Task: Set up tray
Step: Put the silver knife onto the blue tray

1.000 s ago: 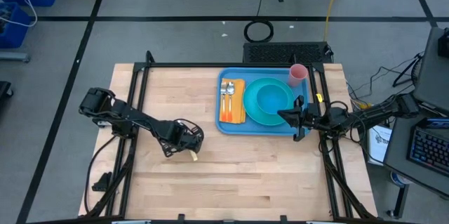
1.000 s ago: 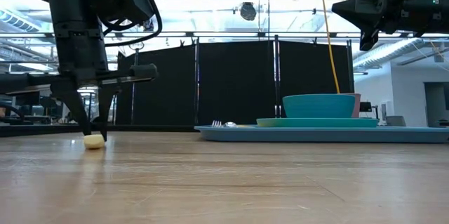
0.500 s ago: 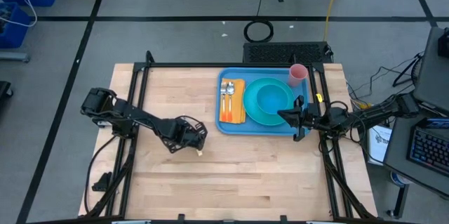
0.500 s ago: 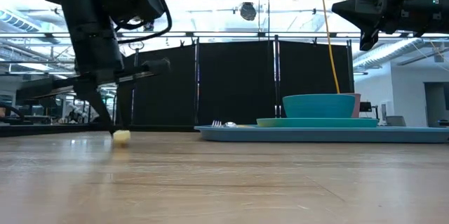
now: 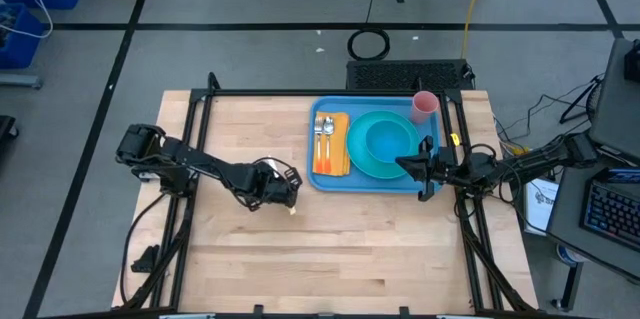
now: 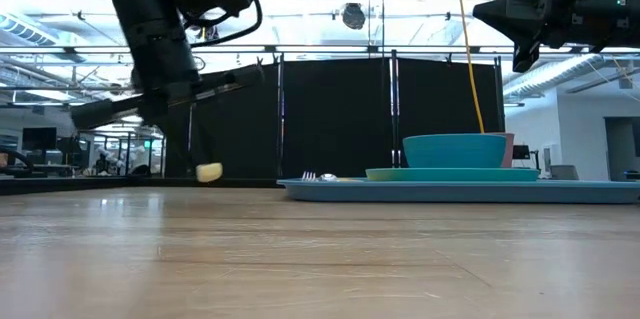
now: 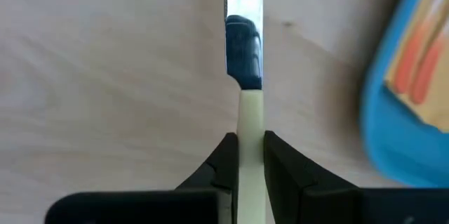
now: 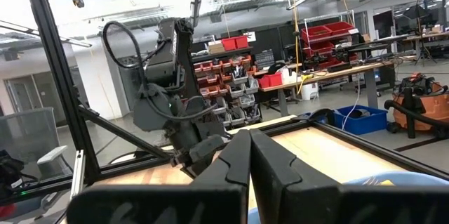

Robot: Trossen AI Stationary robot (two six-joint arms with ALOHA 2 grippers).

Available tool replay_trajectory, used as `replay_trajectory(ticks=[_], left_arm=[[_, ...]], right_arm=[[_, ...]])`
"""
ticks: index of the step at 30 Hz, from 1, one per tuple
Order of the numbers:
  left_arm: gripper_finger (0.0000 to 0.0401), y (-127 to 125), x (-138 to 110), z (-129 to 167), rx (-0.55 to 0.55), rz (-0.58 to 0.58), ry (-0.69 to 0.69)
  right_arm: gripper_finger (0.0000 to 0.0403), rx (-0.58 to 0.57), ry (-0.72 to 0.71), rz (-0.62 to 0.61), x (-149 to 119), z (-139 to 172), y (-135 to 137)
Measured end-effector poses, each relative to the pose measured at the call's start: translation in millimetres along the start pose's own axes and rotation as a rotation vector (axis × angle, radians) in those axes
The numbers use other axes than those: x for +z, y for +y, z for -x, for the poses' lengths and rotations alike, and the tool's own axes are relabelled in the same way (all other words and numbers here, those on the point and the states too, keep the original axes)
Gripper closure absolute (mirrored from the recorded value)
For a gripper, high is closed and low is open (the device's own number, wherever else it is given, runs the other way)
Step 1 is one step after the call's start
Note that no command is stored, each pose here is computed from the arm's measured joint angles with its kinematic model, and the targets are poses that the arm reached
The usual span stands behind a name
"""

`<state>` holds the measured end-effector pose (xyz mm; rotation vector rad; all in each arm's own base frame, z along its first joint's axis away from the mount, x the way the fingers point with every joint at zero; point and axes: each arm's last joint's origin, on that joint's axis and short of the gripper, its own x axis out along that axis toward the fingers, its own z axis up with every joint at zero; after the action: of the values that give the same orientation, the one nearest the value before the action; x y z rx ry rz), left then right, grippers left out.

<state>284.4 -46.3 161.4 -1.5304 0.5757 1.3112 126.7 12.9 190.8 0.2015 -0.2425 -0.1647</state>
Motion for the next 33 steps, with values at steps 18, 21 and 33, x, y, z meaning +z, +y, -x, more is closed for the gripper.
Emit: replay_trajectory(ticks=[18, 21, 33], left_arm=[[0.0357, -61, 23, 23, -0.165, -0.106, -0.064], [0.0357, -70, 30, 26, -0.18, -0.124, -0.077], [0.0357, -106, 58, 42, -0.271, -0.201, -0.165]], right_arm=[[0.0403, 0.0, 0.0, 0.0, 0, 0, 0], [0.0403, 0.0, 0.0, 0.0, 0, 0, 0], [0.0403, 0.0, 0.0, 0.0, 0, 0, 0]])
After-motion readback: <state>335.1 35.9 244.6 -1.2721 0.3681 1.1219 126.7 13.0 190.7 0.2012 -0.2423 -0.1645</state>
